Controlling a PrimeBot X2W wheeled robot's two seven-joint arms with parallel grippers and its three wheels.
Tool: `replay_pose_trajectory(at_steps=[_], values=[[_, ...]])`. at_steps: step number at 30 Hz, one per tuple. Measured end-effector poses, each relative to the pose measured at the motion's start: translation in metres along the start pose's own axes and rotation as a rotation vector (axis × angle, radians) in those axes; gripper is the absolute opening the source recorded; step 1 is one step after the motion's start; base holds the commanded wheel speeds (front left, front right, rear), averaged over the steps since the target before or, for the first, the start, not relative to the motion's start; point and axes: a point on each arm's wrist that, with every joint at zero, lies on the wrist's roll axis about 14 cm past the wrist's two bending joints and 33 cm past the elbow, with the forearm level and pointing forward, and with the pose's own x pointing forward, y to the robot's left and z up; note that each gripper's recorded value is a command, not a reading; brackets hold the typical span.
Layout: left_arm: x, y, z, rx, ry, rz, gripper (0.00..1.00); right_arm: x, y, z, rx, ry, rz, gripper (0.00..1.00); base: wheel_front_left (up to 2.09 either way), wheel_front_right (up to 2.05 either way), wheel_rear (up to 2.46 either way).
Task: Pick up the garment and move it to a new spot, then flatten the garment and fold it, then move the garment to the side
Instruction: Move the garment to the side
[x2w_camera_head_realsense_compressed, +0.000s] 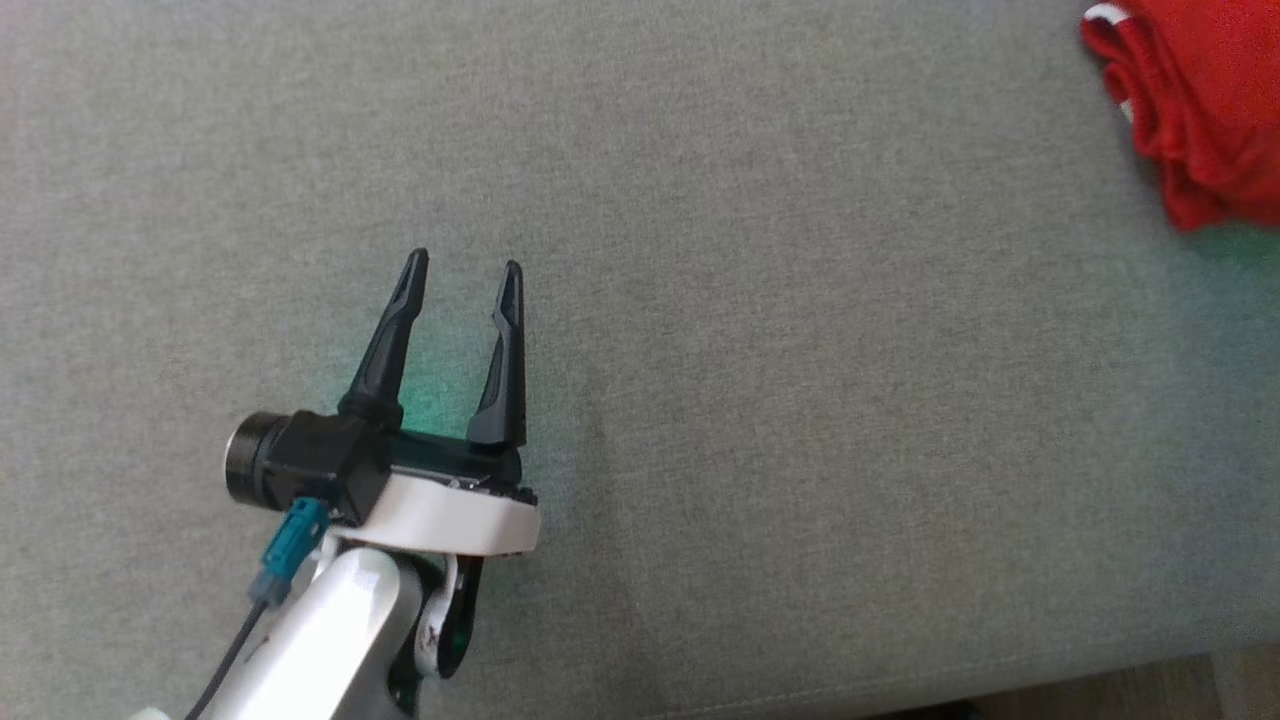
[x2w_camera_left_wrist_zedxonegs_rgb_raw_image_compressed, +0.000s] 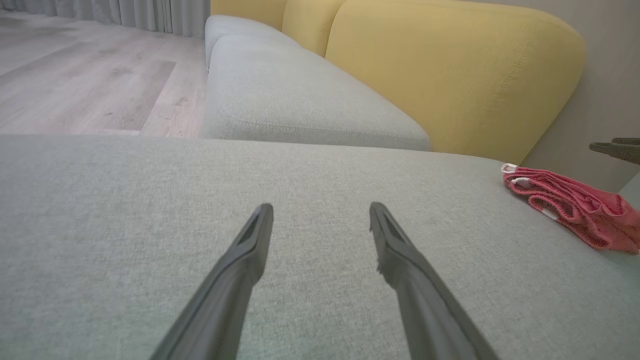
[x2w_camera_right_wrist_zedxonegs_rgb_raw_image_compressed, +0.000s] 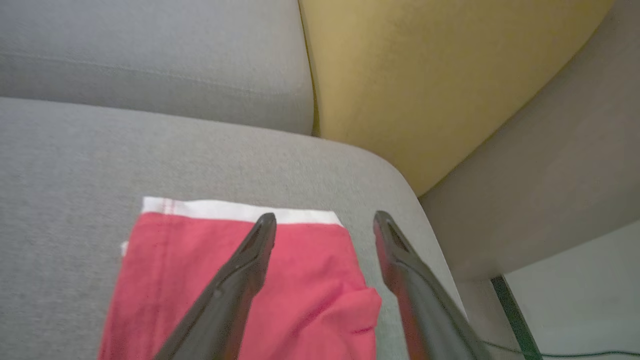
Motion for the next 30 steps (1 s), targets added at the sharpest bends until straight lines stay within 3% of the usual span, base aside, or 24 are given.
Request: replay_pose_trajectory(at_steps=[11, 18, 25, 30], values=[[-0.028, -0.012, 0.026, -0.002, -0.069, 0.018, 1.00, -0.046, 0.062, 0.058, 0.077, -0.217, 0.158, 1.00, 0.00, 0.00, 0.00], [-0.069, -0.005, 0.034, 0.003, -0.100, 0.092, 1.00, -0.094, 0.113, 0.042, 0.157, -0.249, 0.269, 1.00, 0.00, 0.00, 0.00], [-0.119, 0.019, 0.033, 0.015, -0.120, 0.224, 1.00, -0.153, 0.159, 0.041, 0.210, -0.370, 0.359, 1.00, 0.00, 0.00, 0.00], [-0.149, 0.033, 0.028, 0.006, -0.125, 0.291, 1.00, -0.190, 0.175, 0.022, 0.264, -0.405, 0.382, 1.00, 0.00, 0.00, 0.00]])
